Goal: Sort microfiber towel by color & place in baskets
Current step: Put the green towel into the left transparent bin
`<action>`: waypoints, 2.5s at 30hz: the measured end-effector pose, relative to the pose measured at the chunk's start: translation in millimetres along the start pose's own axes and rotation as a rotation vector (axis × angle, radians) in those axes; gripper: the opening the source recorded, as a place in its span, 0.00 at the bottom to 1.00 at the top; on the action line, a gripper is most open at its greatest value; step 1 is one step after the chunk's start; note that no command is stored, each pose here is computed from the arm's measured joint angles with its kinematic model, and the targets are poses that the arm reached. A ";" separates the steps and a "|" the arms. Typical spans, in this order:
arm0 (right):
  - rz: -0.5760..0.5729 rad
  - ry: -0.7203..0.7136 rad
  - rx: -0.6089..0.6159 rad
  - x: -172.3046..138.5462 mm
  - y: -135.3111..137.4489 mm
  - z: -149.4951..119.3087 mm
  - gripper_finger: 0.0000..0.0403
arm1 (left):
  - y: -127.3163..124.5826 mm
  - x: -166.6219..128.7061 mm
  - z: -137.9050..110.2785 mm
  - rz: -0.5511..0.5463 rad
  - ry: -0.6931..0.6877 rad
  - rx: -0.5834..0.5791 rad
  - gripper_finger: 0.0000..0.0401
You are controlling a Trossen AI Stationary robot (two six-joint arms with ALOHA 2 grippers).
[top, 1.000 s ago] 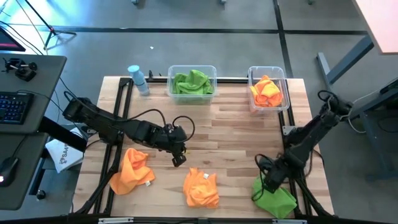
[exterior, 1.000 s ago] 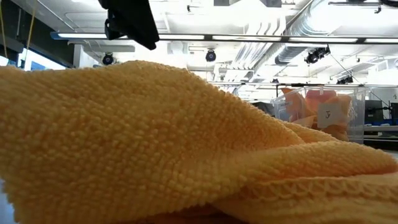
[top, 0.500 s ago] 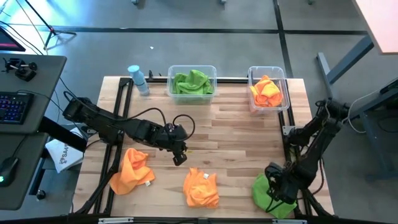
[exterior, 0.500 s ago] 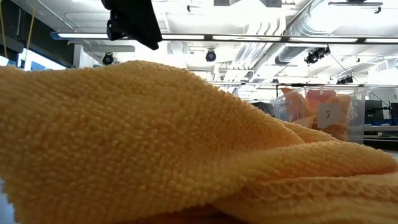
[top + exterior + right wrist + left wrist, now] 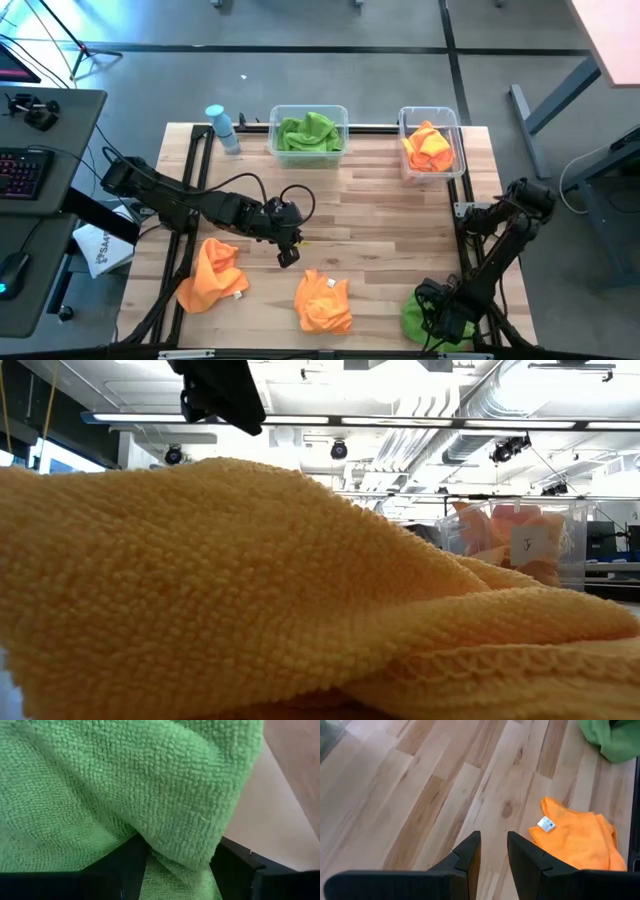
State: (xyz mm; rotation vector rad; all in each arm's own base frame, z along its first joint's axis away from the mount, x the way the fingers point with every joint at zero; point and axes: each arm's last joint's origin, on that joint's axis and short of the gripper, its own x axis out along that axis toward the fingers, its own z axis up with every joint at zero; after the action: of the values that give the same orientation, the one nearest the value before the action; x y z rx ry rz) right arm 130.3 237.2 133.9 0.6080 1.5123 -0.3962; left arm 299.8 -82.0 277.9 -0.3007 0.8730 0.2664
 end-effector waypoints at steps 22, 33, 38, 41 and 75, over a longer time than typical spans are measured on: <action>0.020 -0.562 0.054 -94.7 -47.9 103.8 0.01 | 36.6 2.7 -42.1 -0.005 -0.170 0.116 0.07; 0.036 -0.832 0.001 -166.4 -92.6 214.8 0.01 | 95.4 -32.2 -59.5 0.018 -0.294 0.148 0.06; -0.041 -0.929 -0.028 -214.5 -108.4 262.5 0.00 | 121.0 -44.0 -58.4 0.018 -0.335 0.195 0.06; -0.074 -0.961 -0.049 -236.2 -113.4 294.1 0.00 | 135.1 -49.7 -54.9 0.040 -0.355 0.232 0.06; -0.093 -0.671 -0.198 -154.1 -151.4 526.0 0.00 | 170.1 -58.3 -47.2 -0.033 -0.385 0.082 0.06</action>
State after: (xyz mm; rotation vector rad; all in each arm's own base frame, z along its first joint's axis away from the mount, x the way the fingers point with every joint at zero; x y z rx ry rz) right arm 455.7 -215.9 244.2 0.2095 0.9192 -0.4586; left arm 171.2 52.0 269.5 -0.1782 0.4967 0.2470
